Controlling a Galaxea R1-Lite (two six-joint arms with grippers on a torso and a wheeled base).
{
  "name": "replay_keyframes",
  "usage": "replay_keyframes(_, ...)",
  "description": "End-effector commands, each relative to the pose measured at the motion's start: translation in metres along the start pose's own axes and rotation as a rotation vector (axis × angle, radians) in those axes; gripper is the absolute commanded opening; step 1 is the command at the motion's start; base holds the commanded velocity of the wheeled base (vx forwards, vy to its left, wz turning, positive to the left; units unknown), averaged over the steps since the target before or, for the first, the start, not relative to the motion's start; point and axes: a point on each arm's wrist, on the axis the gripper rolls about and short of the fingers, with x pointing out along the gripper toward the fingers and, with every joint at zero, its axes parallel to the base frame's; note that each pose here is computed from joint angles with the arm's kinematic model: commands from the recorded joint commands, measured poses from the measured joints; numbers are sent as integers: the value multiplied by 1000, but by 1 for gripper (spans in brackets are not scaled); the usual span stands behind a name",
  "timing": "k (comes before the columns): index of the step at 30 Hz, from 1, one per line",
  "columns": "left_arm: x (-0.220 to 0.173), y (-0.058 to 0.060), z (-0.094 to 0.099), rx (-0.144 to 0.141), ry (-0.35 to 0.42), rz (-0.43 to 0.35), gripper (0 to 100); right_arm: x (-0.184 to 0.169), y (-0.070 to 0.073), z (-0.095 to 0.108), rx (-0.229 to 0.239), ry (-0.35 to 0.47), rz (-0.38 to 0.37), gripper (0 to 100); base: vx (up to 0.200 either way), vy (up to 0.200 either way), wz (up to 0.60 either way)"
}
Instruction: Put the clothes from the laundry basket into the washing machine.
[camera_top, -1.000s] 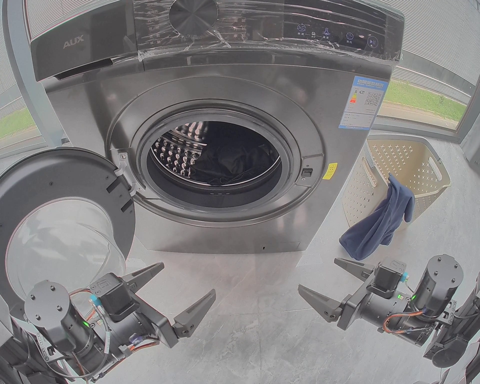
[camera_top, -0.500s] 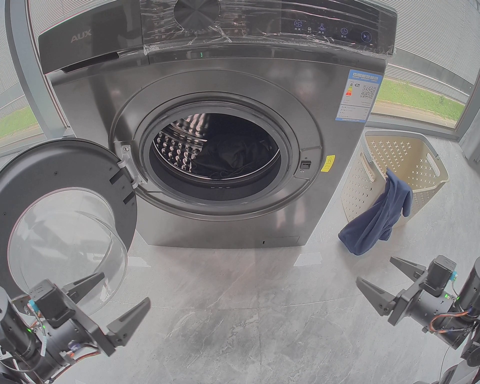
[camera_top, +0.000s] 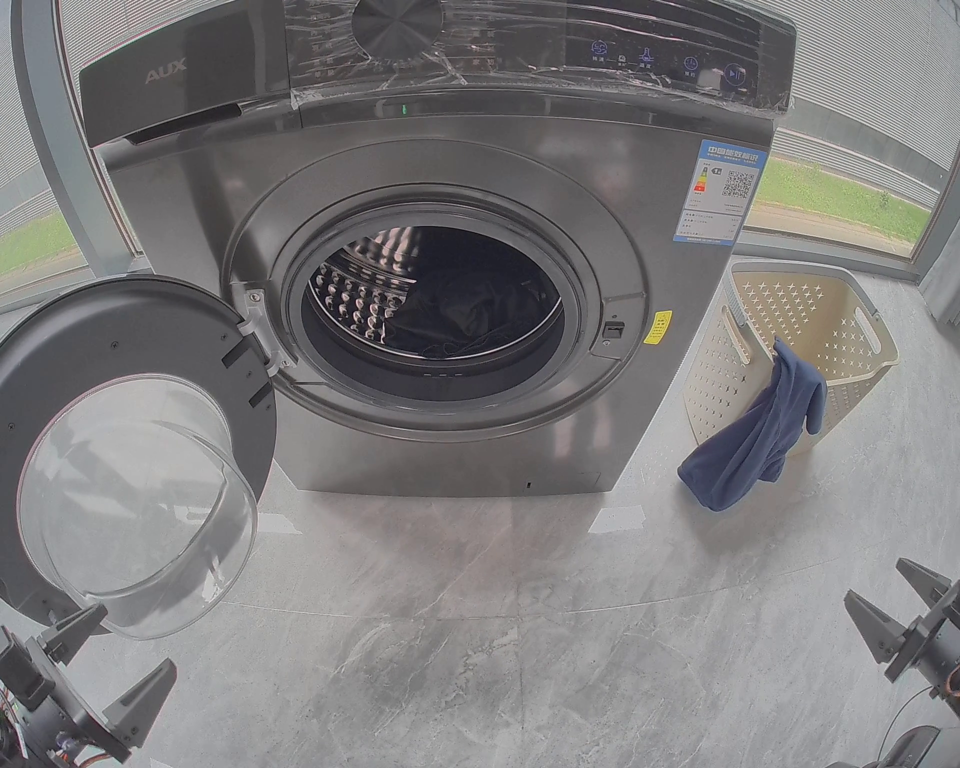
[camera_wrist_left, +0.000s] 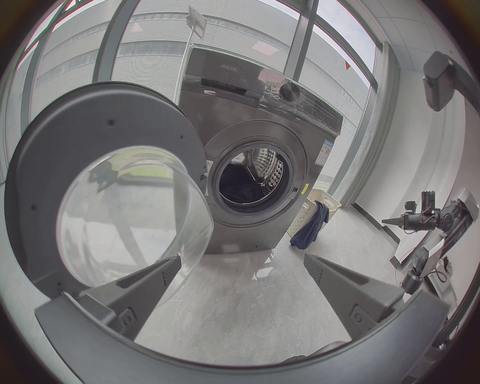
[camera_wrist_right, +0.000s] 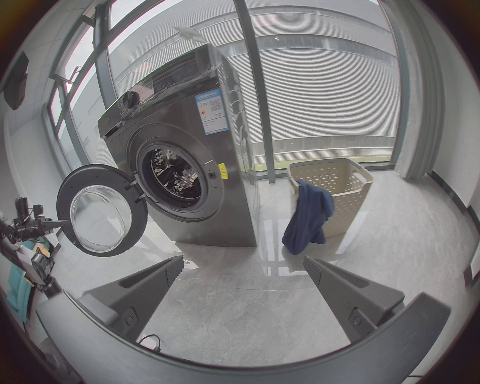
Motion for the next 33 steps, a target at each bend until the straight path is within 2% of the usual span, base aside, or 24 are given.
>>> replay_keyframes(1,-41,0,-40,-7,-89,95,100,-62,-11,-44,17,-176,-136,100,0,-200,0)
replay_keyframes(2,-41,0,-40,-5,-90,119,100,-65,-11,-52,17,-156,-148,100,0,-200,0)
replay_keyframes(4,-41,-1,-41,19,-91,171,100,-63,-11,-51,27,-144,-176,100,0,-200,0)
replay_keyframes(5,-41,-1,-42,46,-90,205,100,-64,-10,-51,13,-159,-203,100,0,-200,0)
replay_keyframes(7,-42,-2,-43,68,-113,250,100,-68,-8,-53,-1,-211,-242,100,0,0,0)
replay_keyframes(8,-44,-3,-44,93,-134,300,100,-70,-8,-55,-35,-231,-259,100,0,0,0)
replay_keyframes(10,-44,-2,-45,97,-118,339,100,-70,-9,-54,-86,-219,-278,100,0,0,0)
replay_keyframes(11,-44,-1,-47,102,-94,371,100,-69,-9,-55,-86,-215,-269,100,0,0,0)
replay_keyframes(13,-45,0,-50,104,-78,366,100,-69,-8,-55,-81,-215,-222,100,0,0,0)
replay_keyframes(14,-47,-1,-51,116,-89,361,100,-69,-6,-55,-63,-212,-168,100,0,0,0)
replay_keyframes(17,-47,-1,-51,125,-102,358,100,-69,-7,-54,-28,-221,-194,100,0,0,0)
replay_keyframes(18,-47,-1,-50,136,-104,354,100,-69,-8,-55,-24,-221,-231,100,0,0,0)
replay_keyframes(20,-46,-1,-51,132,-102,344,100,-69,-8,-55,-52,-215,-233,100,0,0,0)
replay_keyframes(21,-46,-1,-51,130,-102,341,100,-68,-8,-58,-61,-186,-242,100,0,0,0)
replay_keyframes(23,-47,-1,-50,126,-104,341,100,-69,-8,-60,-52,-155,-238,100,0,0,0)
replay_keyframes(26,-47,-1,-50,129,-104,341,100,-69,-8,-60,-68,-162,-215,100,0,0,0)
replay_keyframes(28,-47,-1,-50,126,-104,343,100,-68,-7,-60,-114,-157,-183,100,0,0,0)
replay_keyframes(33,-46,-1,-51,123,-103,342,100,-68,-7,-60,-116,-159,-180,100,0,-160,0)
